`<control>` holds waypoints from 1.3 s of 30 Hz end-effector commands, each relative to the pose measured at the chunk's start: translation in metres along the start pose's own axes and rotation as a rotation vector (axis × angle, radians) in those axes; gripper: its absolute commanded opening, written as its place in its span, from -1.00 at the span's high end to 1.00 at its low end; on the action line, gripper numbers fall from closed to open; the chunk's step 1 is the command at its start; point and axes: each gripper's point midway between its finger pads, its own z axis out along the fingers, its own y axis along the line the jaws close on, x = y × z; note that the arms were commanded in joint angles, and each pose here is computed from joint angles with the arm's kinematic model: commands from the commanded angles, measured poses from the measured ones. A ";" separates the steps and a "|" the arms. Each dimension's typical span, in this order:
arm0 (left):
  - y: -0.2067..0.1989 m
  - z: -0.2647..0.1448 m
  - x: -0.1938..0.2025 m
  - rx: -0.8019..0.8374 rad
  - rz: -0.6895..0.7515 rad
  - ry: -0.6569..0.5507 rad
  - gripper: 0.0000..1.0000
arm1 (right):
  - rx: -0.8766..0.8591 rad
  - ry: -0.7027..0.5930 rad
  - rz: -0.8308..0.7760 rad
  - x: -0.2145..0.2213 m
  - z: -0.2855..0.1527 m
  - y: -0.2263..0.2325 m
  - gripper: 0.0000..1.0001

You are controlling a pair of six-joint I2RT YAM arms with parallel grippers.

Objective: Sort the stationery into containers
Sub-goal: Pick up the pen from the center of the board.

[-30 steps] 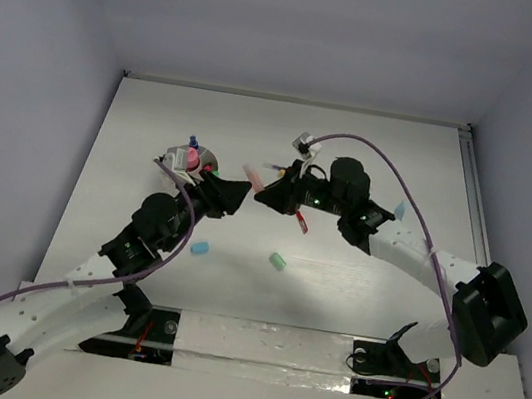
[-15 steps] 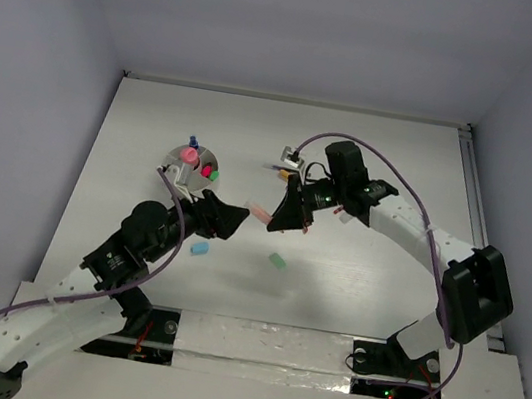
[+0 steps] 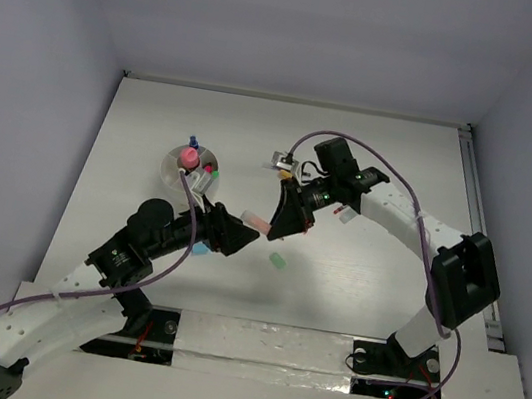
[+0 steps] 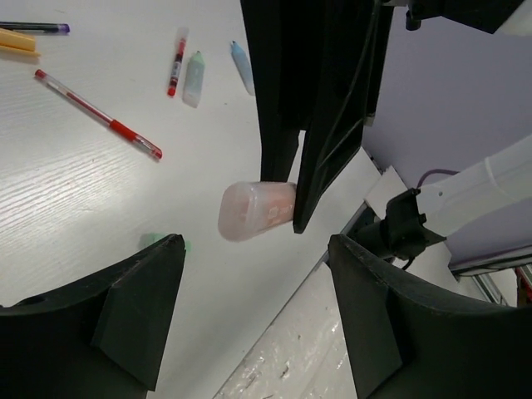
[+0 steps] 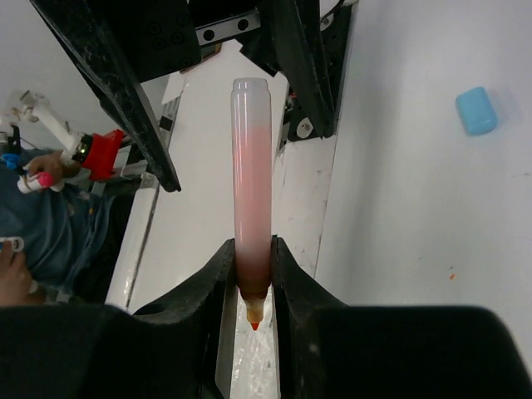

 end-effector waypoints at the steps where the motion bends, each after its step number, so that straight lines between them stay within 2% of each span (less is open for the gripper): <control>1: -0.024 -0.002 -0.014 0.104 0.041 -0.032 -0.32 | -0.068 0.017 -0.040 -0.004 0.007 0.019 1.00; 10: -0.026 0.002 -0.008 0.121 0.038 0.002 -0.04 | -0.104 0.050 -0.037 0.001 0.021 0.021 1.00; 14: -0.028 0.002 -0.009 0.131 0.040 -0.002 0.22 | -0.112 0.060 -0.030 0.001 0.025 0.019 1.00; 23: -0.032 0.000 -0.007 0.150 0.042 0.011 0.69 | -0.104 0.067 -0.029 0.000 0.026 0.014 1.00; 27: -0.033 -0.002 -0.007 0.157 0.047 0.015 1.00 | -0.094 0.067 -0.040 -0.004 0.026 0.013 1.00; 30: -0.031 -0.004 -0.014 0.134 0.047 -0.016 1.00 | -0.051 0.063 -0.068 -0.011 0.025 0.009 0.48; 31: -0.030 -0.006 -0.021 0.115 0.046 -0.051 1.00 | -0.027 0.056 -0.098 -0.014 0.025 0.005 0.14; 33: -0.027 -0.011 -0.031 0.081 0.039 -0.097 1.00 | 0.010 0.037 -0.136 -0.023 0.023 0.009 -0.11; 34: -0.027 -0.014 -0.038 0.064 0.036 -0.126 1.00 | 0.047 0.032 -0.136 -0.020 0.022 0.005 -0.31; 37: -0.021 -0.024 -0.060 -0.006 0.014 -0.232 1.00 | 0.129 -0.039 -0.221 -0.039 0.014 0.008 -0.59; 39: -0.016 -0.031 -0.074 -0.048 -0.001 -0.303 1.00 | 0.190 -0.100 -0.257 -0.047 0.008 0.003 -0.68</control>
